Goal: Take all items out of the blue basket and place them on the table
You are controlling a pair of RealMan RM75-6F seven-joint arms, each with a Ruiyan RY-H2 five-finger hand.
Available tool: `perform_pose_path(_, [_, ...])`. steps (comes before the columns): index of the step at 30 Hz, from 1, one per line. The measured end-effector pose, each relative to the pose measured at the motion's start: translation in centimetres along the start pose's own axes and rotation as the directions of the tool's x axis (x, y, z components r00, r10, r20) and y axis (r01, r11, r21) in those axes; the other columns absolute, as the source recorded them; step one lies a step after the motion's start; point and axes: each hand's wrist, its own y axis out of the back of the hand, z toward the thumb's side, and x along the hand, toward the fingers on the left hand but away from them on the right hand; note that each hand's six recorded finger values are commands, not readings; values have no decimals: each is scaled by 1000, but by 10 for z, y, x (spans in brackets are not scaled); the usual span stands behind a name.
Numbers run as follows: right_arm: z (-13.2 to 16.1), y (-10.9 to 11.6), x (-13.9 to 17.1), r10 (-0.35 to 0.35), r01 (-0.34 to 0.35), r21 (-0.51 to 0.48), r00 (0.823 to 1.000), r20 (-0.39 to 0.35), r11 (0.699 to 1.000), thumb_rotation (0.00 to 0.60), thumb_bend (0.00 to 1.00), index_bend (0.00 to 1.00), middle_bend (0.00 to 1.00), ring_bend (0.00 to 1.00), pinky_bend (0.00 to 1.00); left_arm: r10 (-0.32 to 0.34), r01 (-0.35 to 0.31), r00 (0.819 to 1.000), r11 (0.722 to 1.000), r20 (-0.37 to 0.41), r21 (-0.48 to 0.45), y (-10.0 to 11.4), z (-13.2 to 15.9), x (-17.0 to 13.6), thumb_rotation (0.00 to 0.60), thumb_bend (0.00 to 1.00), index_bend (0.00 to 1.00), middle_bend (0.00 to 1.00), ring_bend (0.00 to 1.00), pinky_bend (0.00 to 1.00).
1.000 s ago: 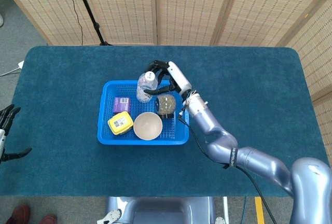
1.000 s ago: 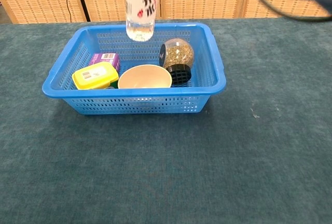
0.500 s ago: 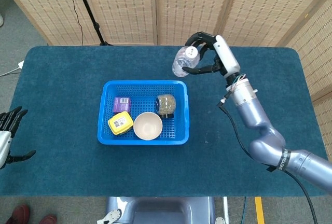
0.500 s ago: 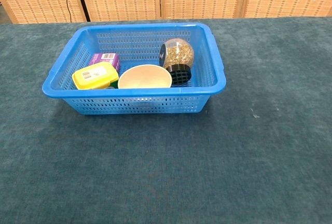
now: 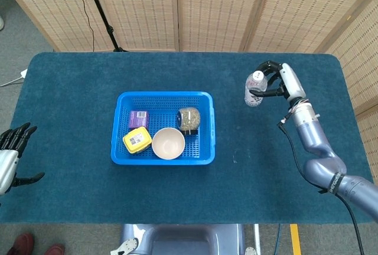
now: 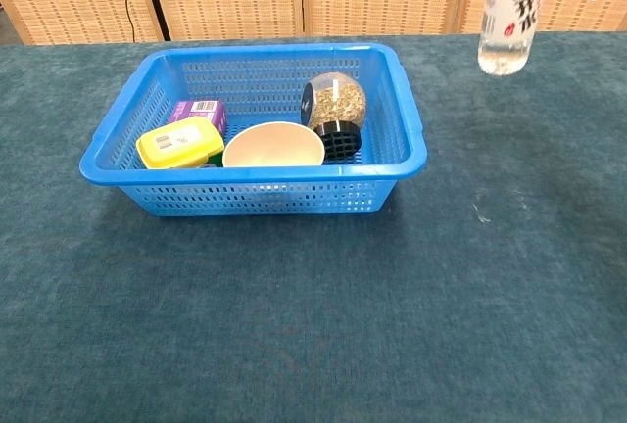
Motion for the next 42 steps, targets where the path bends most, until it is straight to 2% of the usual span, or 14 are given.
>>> perform_pose_path(1, [-3, -4, 0, 10, -10, 9, 1000, 1, 1000, 600, 115, 46, 30, 5, 44, -2, 2, 1000, 1000, -1, 0, 0, 0, 0, 600, 57, 0, 0, 0, 0])
perform_pose_path(3, [-8, -13, 2, 44, -44, 39, 999, 2, 998, 600, 70, 2, 0, 0, 3, -3, 3, 1000, 1000, -4, -3, -1, 0, 1, 600, 57, 0, 0, 0, 0])
perform_pose_path(6, [-15, -21, 3, 90, -89, 101, 996, 3, 991, 600, 1, 0, 0, 0, 0, -8, 8, 1000, 1000, -6, -16, -1, 0, 1, 600, 57, 0, 0, 0, 0])
perform_pose_path(10, [-19, -20, 4, 108, -101, 200, 994, -24, 975, 600, 0, 0, 0, 0, 0, -17, 17, 1000, 1000, -13, -22, -2, -3, 1, 600, 57, 0, 0, 0, 0])
perform_pose_path(14, [-7, -5, 5, 46, -11, 284, 992, -117, 959, 600, 0, 0, 0, 0, 0, -17, 16, 1000, 999, -19, -29, 0, -6, 2, 600, 57, 0, 0, 0, 0])
perform_pose_path(18, [22, 8, 12, -21, 115, 361, 967, -255, 926, 600, 0, 0, 0, 0, 0, -22, 21, 1000, 999, -18, -30, 0, -6, 3, 600, 57, 0, 0, 0, 0])
perform_pose_path(20, [33, 5, 17, -15, 126, 370, 957, -289, 920, 600, 0, 0, 0, 0, 0, -24, 23, 1000, 999, -15, -29, -1, -5, 3, 600, 57, 0, 0, 0, 0])
perform_pose_path(24, [60, -21, 29, 64, 61, 359, 943, -326, 931, 600, 0, 0, 0, 0, 0, -25, 25, 1000, 999, -12, -29, -1, -4, 3, 600, 57, 0, 0, 0, 0])
perform_pose_path(27, [79, -46, 38, 133, 12, 385, 928, -347, 923, 600, 0, 0, 0, 0, 0, -24, 24, 1000, 999, -15, -32, 0, -5, 3, 600, 57, 0, 0, 0, 0])
perform_pose_path(29, [89, -62, 42, 178, -14, 424, 919, -351, 906, 600, 0, 0, 0, 0, 0, -22, 21, 1000, 999, -20, -32, 1, -7, 3, 600, 56, 0, 0, 0, 0])
perform_pose_path(33, [107, -102, 50, 292, -65, 543, 893, -342, 837, 600, 0, 0, 0, 0, 0, -16, 15, 999, 999, -28, -34, 2, -10, 4, 600, 57, 0, 0, 0, 0])
perform_pose_path(36, [113, -129, 53, 350, -88, 608, 878, -327, 789, 600, 0, 0, 0, 0, 0, -18, 17, 999, 999, -31, -37, 2, -11, 4, 600, 57, 0, 0, 0, 0])
perform_pose_path(42, [117, -182, 53, 408, -140, 651, 869, -281, 746, 600, 0, 0, 0, 0, 0, -32, 31, 999, 999, -31, -40, 0, -11, 5, 600, 57, 0, 0, 0, 0])
